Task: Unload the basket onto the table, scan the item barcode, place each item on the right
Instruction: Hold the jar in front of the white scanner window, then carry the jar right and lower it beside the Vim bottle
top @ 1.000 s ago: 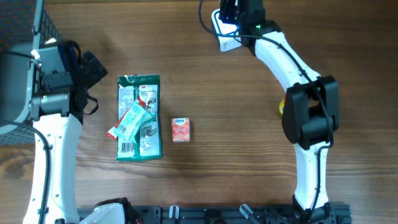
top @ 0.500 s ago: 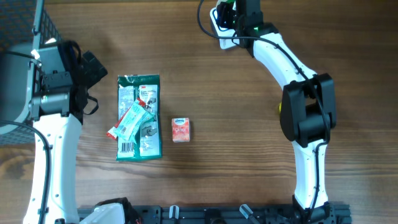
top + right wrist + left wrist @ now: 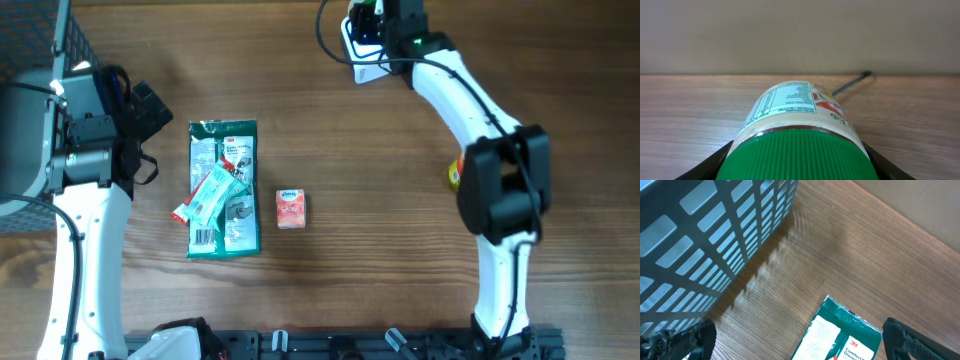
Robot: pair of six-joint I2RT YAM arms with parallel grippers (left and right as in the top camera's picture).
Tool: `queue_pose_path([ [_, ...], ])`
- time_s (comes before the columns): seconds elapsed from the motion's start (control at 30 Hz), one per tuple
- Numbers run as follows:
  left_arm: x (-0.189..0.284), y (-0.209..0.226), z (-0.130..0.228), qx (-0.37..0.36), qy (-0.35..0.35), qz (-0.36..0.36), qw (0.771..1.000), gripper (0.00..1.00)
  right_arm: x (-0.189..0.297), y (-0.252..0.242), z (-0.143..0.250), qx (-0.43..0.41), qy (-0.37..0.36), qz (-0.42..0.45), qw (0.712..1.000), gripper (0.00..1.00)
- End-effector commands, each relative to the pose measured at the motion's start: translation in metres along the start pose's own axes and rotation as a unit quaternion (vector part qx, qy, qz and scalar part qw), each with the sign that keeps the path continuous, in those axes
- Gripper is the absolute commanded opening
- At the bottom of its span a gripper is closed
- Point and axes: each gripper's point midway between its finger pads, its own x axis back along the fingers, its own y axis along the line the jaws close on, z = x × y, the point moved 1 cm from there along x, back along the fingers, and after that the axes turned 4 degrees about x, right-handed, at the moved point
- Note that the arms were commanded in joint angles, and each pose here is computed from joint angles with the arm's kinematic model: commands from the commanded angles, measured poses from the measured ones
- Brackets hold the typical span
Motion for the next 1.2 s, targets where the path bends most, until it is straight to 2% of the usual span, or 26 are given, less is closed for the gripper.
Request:
queue_pose_path([
  [0.0, 0.001, 0.001, -0.003, -0.002, -0.005, -0.002, 1.000, 1.00, 0.103, 0.015, -0.093, 0.012, -0.095, -0.021, 0.995, 0.05],
  [0.13, 0.001, 0.001, -0.003, -0.002, -0.005, -0.002, 1.000, 1.00, 0.161, 0.012, -0.080, 0.011, -0.034, -0.012, 0.999, 0.04],
  [0.37, 0.001, 0.001, -0.003, -0.002, -0.004, -0.002, 1.000, 1.00, 0.216, -0.014, -0.010, 0.011, 0.129, 0.046, 0.990, 0.06],
  [0.43, 0.001, 0.001, -0.003, -0.002, -0.004, -0.002, 1.000, 1.00, 0.223, -0.036, 0.005, 0.012, 0.163, 0.094, 0.982, 0.08],
  [0.53, 0.001, 0.001, -0.003, -0.002, -0.004, -0.002, 1.000, 1.00, 0.234, -0.073, 0.018, -0.034, 0.188, 0.165, 0.968, 0.08],
  [0.7, 0.001, 0.001, -0.003, -0.002, -0.004, -0.002, 1.000, 1.00, 0.241, -0.113, 0.025, -0.093, 0.204, 0.177, 0.958, 0.08],
  [0.83, 0.001, 0.001, -0.003, -0.002, -0.005, -0.002, 1.000, 1.00, 0.252, -0.146, 0.045, -0.152, 0.236, 0.191, 0.941, 0.07],
  [1.17, 0.001, 0.001, -0.003, -0.002, -0.004, -0.002, 1.000, 1.00, 0.251, -0.209, 0.146, -0.232, 0.337, 0.235, 0.882, 0.08],
])
